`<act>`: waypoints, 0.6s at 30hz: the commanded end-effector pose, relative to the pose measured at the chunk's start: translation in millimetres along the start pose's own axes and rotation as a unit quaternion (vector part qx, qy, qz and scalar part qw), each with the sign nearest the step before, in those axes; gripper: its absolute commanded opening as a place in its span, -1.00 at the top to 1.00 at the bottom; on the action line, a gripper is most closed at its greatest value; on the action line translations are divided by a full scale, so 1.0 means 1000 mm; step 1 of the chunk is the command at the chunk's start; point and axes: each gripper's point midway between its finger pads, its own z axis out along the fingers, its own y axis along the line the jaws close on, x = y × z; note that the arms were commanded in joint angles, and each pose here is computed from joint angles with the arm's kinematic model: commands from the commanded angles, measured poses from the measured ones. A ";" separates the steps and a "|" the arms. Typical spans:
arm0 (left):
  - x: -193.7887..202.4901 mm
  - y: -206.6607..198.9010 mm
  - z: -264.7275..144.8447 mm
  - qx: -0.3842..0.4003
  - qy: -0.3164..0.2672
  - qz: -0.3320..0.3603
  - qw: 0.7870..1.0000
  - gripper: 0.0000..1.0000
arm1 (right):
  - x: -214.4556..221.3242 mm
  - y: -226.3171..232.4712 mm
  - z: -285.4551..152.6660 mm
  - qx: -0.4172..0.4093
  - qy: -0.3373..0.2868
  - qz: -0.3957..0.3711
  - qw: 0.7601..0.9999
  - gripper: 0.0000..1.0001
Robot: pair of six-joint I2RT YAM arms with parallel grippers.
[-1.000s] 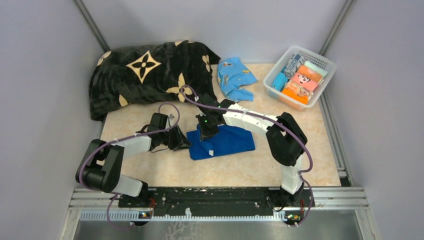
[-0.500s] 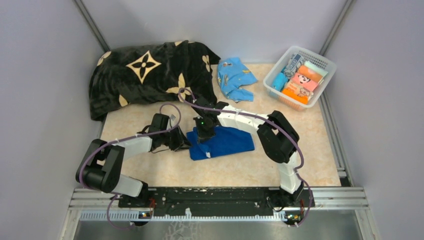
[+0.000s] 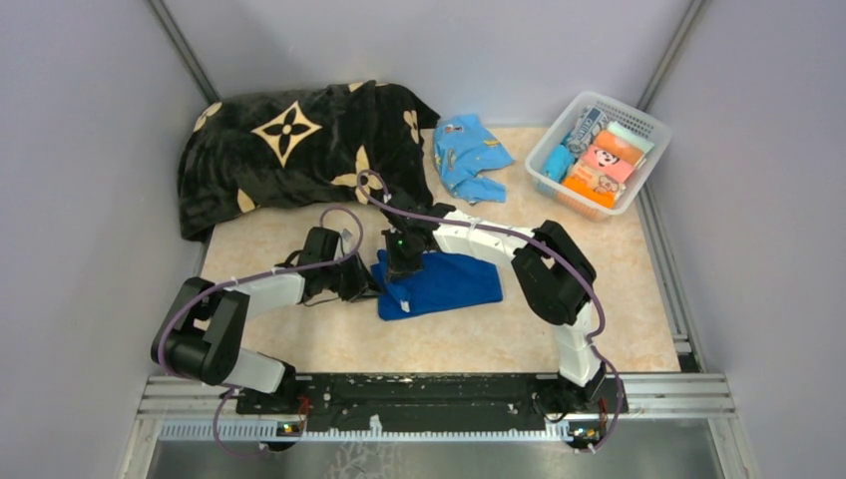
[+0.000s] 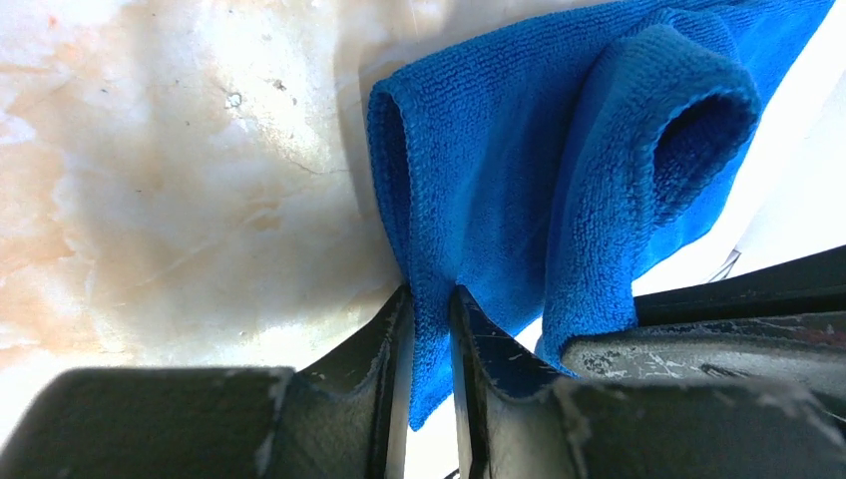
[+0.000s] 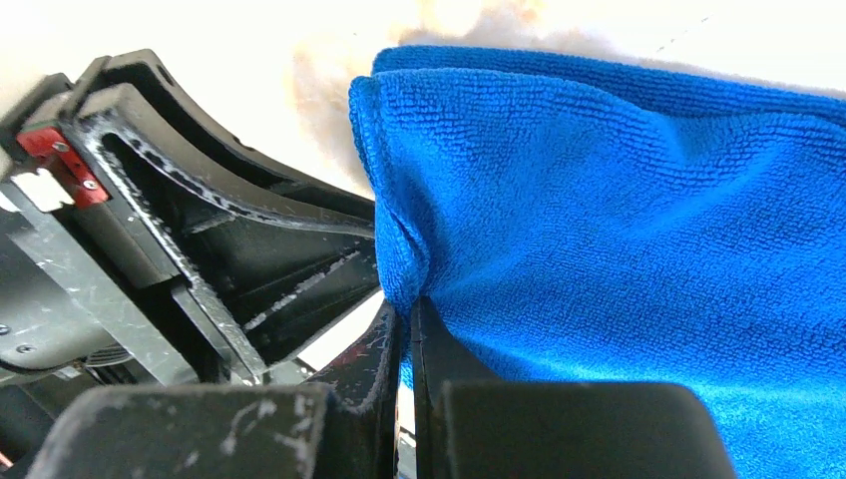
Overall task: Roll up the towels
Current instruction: Fold the towel at the center of the board.
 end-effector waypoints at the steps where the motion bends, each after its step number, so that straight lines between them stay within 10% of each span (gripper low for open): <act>1: 0.015 0.025 0.004 -0.049 0.014 -0.005 0.999 0.48 | -0.009 0.027 -0.001 -0.048 -0.020 0.002 0.999 1.00; 18: 0.014 0.048 -0.035 -0.131 -0.044 -0.023 0.990 -0.05 | -0.013 0.022 -0.051 -0.053 -0.084 -0.043 0.994 0.01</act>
